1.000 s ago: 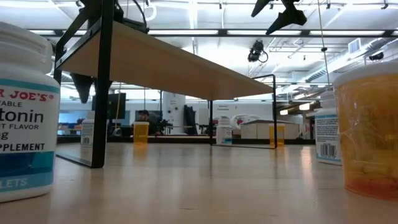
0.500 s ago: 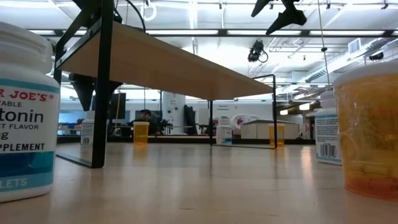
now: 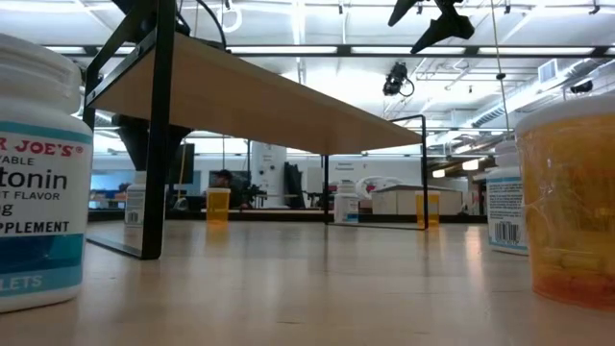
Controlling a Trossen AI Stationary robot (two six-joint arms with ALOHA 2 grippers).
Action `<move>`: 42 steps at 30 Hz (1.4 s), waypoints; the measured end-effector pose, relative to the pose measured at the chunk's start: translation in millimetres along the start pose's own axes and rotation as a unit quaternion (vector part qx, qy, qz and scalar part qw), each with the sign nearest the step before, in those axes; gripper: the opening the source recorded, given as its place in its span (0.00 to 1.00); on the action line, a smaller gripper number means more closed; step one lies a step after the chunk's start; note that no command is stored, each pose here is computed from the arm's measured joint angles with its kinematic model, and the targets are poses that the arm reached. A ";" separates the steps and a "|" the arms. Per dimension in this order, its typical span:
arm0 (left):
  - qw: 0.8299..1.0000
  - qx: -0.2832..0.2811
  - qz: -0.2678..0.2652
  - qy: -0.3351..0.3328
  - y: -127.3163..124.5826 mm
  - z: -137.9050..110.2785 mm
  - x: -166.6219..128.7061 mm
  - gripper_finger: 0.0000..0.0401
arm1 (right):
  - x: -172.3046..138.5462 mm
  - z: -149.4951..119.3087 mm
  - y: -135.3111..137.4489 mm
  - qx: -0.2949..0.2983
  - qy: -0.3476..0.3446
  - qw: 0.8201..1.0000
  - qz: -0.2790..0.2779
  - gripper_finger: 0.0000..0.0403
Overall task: Pick and place medicine bottles onto shelf by color
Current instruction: Put the white pill bottle on the shelf
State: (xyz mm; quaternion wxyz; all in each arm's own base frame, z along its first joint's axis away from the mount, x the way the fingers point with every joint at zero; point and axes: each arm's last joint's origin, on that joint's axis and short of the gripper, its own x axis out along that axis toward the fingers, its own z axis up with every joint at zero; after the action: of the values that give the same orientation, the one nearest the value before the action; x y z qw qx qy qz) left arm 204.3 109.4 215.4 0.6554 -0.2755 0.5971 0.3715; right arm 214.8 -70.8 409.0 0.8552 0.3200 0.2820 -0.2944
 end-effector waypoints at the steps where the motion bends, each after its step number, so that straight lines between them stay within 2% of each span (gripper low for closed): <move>1: 1.000 0.004 0.003 0.004 -0.3 0.6 2.1 0.92 | 0.0 0.0 0.0 0.000 0.000 1.000 0.000 0.84; 15: 0.999 0.010 0.017 0.034 -2.9 3.9 14.8 0.89 | -0.1 -0.1 0.0 0.008 0.000 1.000 0.000 0.84; 25: 0.999 0.011 0.018 0.037 -2.8 3.3 14.7 0.73 | -0.1 -0.1 -0.1 0.008 0.001 1.000 0.000 0.84; 35: 0.999 0.012 0.018 0.037 -2.8 3.2 14.5 0.45 | -0.1 -0.1 -0.1 0.008 0.001 1.000 0.000 0.84; 39: 0.999 0.012 0.018 0.037 -2.7 3.1 14.4 0.44 | -0.1 -0.2 -0.1 0.008 0.001 1.000 0.000 0.84; 42: 0.998 0.017 0.020 0.051 -1.9 2.3 10.3 0.48 | -0.1 -0.2 -0.1 0.008 0.001 1.000 0.000 0.84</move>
State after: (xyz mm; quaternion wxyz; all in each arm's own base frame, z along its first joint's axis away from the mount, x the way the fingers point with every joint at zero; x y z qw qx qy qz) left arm 207.2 111.8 205.4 0.6212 -0.2710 0.6413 0.3598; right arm 214.6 -70.7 409.0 0.8523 0.3271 0.2803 -0.2967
